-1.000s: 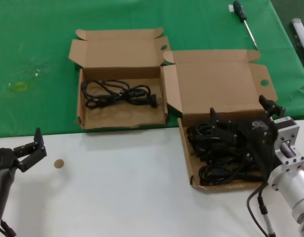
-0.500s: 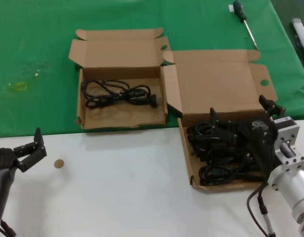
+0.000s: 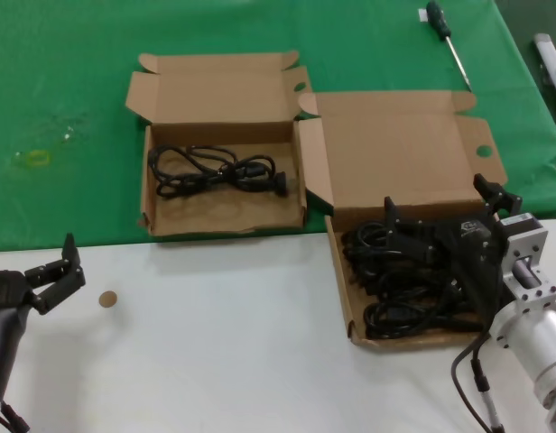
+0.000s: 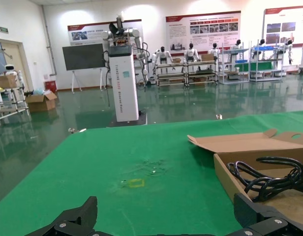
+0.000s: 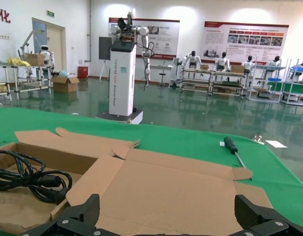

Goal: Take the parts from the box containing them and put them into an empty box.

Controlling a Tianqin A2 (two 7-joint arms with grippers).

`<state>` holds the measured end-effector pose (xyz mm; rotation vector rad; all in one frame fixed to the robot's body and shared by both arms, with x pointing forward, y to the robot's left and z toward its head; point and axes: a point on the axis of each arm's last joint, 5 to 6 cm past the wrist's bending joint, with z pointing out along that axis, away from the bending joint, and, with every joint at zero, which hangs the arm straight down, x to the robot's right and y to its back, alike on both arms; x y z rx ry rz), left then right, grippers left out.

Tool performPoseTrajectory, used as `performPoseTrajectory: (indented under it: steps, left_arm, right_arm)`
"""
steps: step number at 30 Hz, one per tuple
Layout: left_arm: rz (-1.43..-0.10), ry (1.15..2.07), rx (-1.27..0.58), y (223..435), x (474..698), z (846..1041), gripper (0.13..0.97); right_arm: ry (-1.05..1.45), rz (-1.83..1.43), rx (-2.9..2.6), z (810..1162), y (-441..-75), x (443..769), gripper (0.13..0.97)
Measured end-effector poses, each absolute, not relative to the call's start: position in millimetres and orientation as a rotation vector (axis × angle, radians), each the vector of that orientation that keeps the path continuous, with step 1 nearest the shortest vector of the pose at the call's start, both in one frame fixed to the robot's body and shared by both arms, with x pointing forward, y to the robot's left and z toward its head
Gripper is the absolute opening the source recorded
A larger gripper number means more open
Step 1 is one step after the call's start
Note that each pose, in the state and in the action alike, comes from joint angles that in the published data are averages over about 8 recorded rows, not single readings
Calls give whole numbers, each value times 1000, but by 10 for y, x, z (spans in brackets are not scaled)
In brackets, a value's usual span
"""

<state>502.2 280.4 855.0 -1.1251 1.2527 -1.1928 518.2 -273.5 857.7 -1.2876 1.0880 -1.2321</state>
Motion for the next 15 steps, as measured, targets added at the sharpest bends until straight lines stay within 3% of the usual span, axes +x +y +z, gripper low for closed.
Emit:
performPoseTrajectory:
  steps: [15]
  left_arm:
    - [-1193,1253,-1125,2804,5022,8550,966]
  right_arm:
    - [1088,-1232,-1288,8577,-2735,5182,966]
